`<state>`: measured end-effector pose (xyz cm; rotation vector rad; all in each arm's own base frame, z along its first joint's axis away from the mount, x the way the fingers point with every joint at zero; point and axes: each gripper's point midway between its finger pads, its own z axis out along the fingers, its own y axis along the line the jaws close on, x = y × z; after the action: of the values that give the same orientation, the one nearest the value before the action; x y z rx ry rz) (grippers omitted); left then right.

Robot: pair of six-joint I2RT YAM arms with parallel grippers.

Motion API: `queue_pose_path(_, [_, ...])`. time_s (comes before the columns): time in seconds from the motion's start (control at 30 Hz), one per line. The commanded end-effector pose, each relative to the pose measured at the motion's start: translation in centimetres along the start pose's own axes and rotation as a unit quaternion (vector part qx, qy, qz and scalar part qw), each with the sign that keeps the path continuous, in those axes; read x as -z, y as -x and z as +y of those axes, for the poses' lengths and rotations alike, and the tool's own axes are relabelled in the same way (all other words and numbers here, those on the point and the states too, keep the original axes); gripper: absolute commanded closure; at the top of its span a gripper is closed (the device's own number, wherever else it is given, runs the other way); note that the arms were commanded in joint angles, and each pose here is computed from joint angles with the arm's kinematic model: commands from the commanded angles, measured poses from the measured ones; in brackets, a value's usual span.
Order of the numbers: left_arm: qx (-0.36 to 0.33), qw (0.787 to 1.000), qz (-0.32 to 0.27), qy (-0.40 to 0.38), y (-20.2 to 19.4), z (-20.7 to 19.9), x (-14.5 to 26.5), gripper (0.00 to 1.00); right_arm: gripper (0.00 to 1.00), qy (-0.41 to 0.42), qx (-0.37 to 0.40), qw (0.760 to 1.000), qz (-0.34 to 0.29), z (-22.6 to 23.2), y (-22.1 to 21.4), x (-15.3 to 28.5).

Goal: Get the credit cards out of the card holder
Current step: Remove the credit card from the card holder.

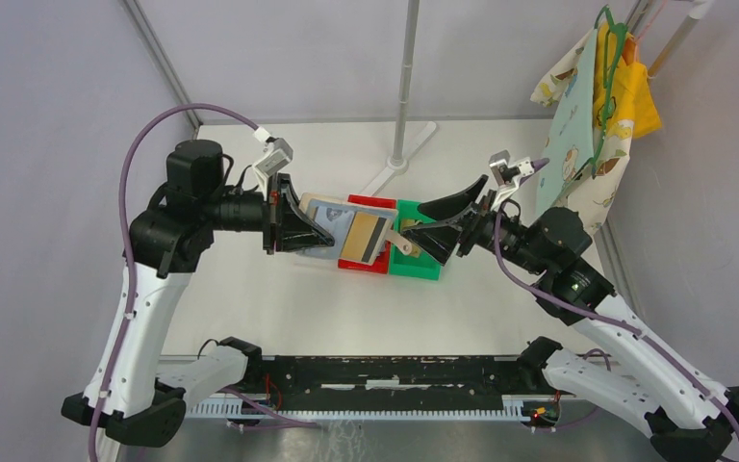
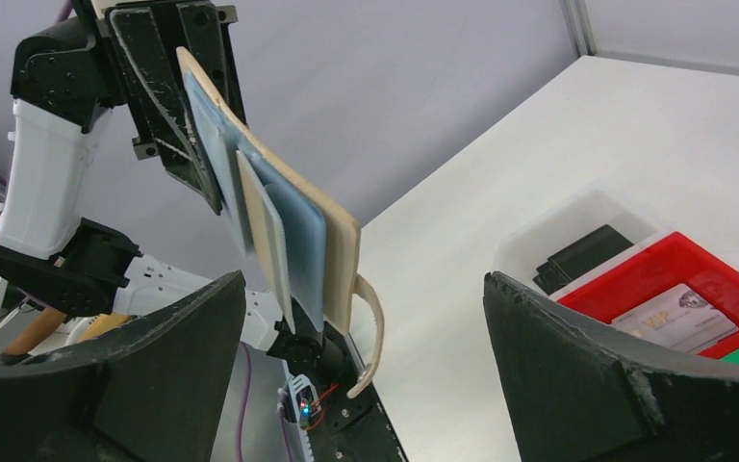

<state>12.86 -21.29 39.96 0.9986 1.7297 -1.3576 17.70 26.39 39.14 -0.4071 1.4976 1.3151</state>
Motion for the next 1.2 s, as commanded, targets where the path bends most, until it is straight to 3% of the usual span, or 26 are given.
queue_pose_path(0.0, [0.004, 1.000, -0.019, -0.003, 1.4, 0.1, -0.3, 0.98, 0.02, 0.019, 0.013, 0.999, -0.040, 1.6, 2.7, 0.1])
queue_pose_path(0.2, [0.049, 0.998, 0.023, 0.016, -1.1, 2.0, -0.7, 0.98, 0.15, 0.108, 0.015, 0.991, -0.076, 6.4, 6.1, 0.9])
queue_pose_path(0.33, [0.067, 0.996, 0.050, 0.013, -2.2, 3.1, -1.0, 0.98, 0.25, 0.164, -0.012, 0.985, -0.045, 7.7, 5.1, -0.3])
queue_pose_path(0.47, [0.073, 0.995, 0.067, 0.002, -2.5, 2.9, -1.0, 0.98, 0.28, 0.194, -0.046, 0.980, -0.012, 7.2, 2.9, -1.7])
queue_pose_path(0.53, [0.069, 0.995, 0.070, -0.029, -2.4, 1.7, -0.8, 0.98, 0.28, 0.177, -0.039, 0.983, 0.004, 5.9, 1.8, -2.6])
queue_pose_path(0.67, [0.074, 0.992, 0.073, -0.075, -2.6, 0.0, -0.6, 0.98, 0.09, 0.093, 0.040, 0.995, 0.015, 2.6, 1.5, -3.6])
queue_pose_path(0.97, [0.100, 0.986, 0.077, -0.111, -3.2, -1.0, -0.5, 0.96, 0.07, 0.240, 0.032, 0.967, 0.076, 6.8, -1.1, -5.0])
queue_pose_path(1.07, [0.103, 0.985, 0.078, -0.111, -3.2, -1.0, -0.5, 0.94, 0.14, 0.254, 0.034, 0.962, 0.094, 7.8, -2.2, -5.6])
queue_pose_path(1.17, [0.105, 0.985, 0.076, -0.115, -3.0, -1.2, -0.4, 0.92, 0.31, 0.258, 0.029, 0.959, 0.109, 8.3, -3.3, -5.9])
